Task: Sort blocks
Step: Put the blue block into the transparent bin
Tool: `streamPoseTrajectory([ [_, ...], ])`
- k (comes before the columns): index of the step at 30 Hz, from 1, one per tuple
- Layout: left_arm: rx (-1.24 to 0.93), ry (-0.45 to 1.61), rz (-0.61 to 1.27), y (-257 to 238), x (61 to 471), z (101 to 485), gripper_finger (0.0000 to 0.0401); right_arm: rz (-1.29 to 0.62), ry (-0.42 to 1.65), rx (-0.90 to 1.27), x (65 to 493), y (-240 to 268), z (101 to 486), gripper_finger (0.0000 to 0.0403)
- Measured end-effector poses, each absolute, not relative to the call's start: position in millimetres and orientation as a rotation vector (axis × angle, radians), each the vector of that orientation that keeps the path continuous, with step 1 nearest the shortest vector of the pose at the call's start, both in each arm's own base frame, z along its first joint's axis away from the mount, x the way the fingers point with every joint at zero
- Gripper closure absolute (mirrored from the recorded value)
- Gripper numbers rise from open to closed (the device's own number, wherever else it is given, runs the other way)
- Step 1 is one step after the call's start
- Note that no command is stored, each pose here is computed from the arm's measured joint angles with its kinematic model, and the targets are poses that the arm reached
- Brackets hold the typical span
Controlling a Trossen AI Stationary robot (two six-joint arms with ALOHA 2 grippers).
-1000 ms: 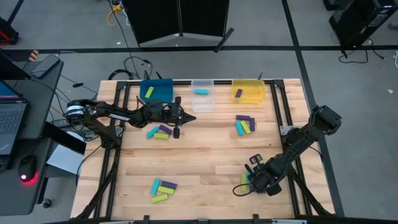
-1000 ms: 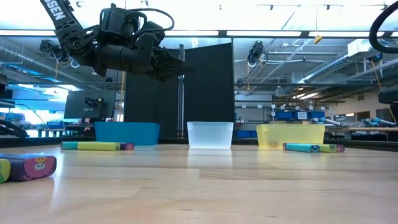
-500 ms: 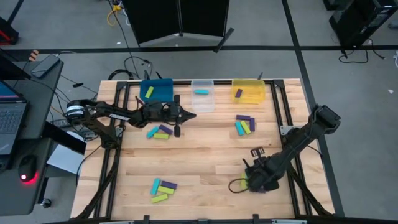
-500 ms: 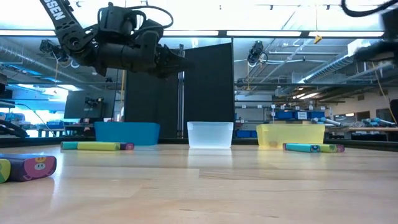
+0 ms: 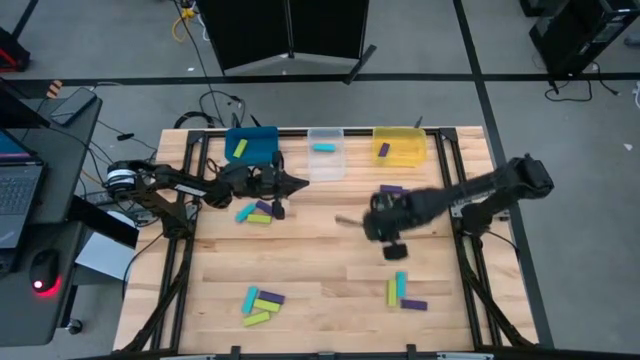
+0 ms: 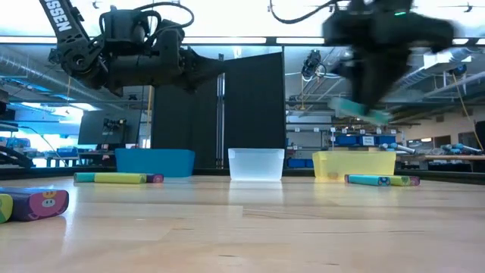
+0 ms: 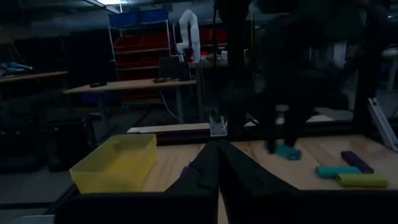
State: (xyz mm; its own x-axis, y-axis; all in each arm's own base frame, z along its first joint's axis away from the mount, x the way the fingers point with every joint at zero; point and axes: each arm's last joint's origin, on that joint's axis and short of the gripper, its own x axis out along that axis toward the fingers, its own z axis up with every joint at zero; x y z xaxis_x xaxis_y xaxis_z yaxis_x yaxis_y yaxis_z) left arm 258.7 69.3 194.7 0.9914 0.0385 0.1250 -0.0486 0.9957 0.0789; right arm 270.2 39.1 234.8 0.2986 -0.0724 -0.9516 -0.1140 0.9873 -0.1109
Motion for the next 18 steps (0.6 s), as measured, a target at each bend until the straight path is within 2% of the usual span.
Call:
streamPoseTrajectory([
  [4,0.070,-0.176,0.042,68.5,256.1,203.2,0.0391,0.005,1.141,-0.189,290.5,-0.3,254.8,0.0284],
  [8,0.063,-0.166,0.008,66.9,253.6,207.2,0.0391,-0.084,1.107,-0.191,309.5,-41.1,271.1,0.0284],
  [18,0.070,-0.171,-0.011,65.5,251.0,212.0,0.0391,-0.177,1.206,-0.144,347.6,-129.4,267.1,0.0283],
])
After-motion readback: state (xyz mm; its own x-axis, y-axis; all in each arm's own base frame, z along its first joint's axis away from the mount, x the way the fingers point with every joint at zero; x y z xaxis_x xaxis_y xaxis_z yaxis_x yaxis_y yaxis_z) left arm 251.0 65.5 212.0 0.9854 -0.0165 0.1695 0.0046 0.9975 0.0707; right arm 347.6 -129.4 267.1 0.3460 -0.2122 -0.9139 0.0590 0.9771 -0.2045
